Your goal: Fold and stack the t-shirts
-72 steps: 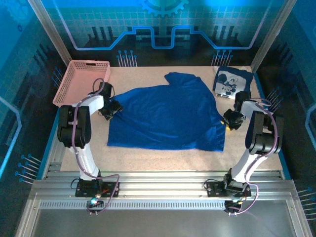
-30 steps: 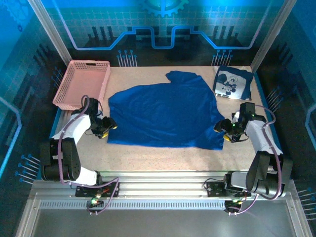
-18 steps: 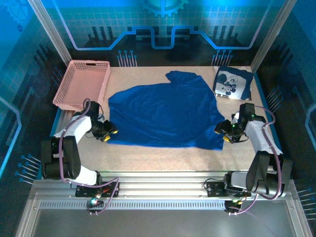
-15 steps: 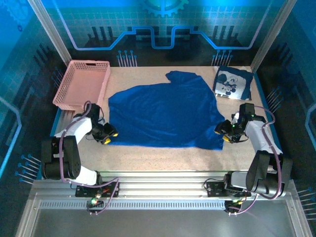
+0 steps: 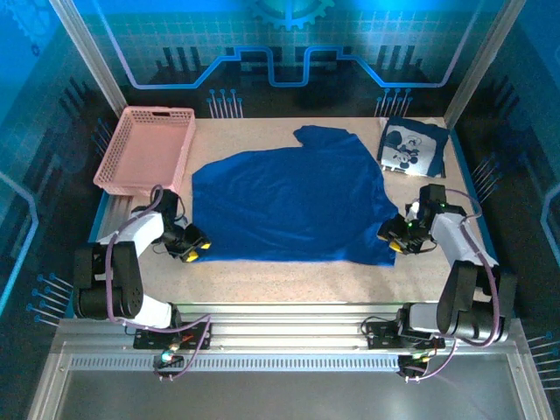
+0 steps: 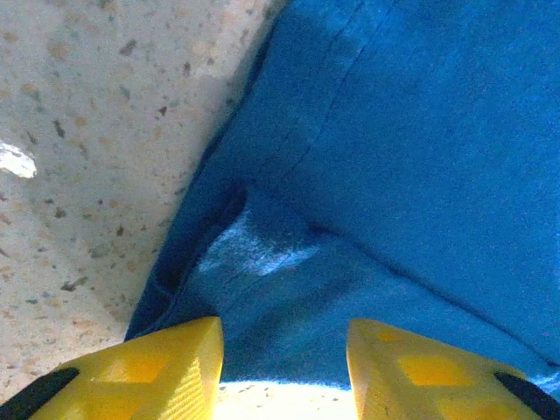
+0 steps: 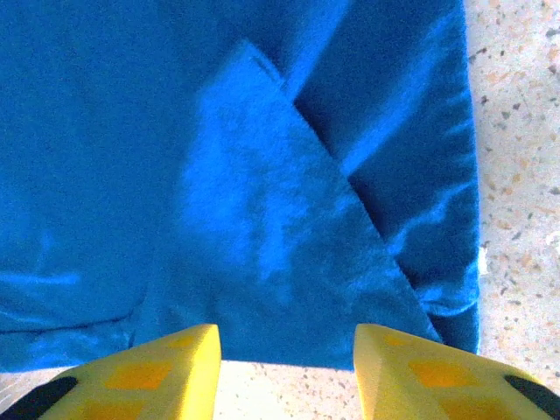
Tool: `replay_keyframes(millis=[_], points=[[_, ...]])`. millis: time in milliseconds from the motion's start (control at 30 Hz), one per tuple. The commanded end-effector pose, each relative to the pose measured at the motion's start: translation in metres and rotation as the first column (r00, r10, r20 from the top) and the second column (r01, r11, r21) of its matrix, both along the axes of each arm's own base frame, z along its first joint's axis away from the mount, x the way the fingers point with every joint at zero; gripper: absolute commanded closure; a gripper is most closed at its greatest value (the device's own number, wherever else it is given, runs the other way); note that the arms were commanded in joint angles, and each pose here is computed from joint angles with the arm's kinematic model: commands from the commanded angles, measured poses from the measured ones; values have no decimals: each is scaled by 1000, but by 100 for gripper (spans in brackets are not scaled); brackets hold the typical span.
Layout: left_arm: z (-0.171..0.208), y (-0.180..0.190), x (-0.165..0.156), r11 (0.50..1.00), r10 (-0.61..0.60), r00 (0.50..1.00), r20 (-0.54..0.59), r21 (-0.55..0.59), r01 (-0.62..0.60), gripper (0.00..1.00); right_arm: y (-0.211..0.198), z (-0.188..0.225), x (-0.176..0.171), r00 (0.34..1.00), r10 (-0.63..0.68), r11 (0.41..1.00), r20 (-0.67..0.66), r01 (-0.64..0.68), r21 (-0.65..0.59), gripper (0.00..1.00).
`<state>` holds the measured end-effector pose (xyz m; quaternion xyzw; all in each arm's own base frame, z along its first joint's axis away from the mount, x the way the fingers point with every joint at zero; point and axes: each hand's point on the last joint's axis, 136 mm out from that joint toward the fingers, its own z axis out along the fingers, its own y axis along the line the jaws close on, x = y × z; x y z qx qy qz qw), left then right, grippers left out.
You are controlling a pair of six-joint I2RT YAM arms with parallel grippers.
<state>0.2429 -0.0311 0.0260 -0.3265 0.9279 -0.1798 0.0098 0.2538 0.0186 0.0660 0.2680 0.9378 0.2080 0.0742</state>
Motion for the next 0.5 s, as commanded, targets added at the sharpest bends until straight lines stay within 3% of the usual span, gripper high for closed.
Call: replay_keyframes(millis=[0,467], points=[[9,-4,-1,999,6,999,32,-32,-5,54,0,-2,20,999,29,1000,40,-29,-13,55],[26,-5,0,999,29,997,69,-41,-26,45,-8,-13,83,990,73,997,125,-69,-34,56]])
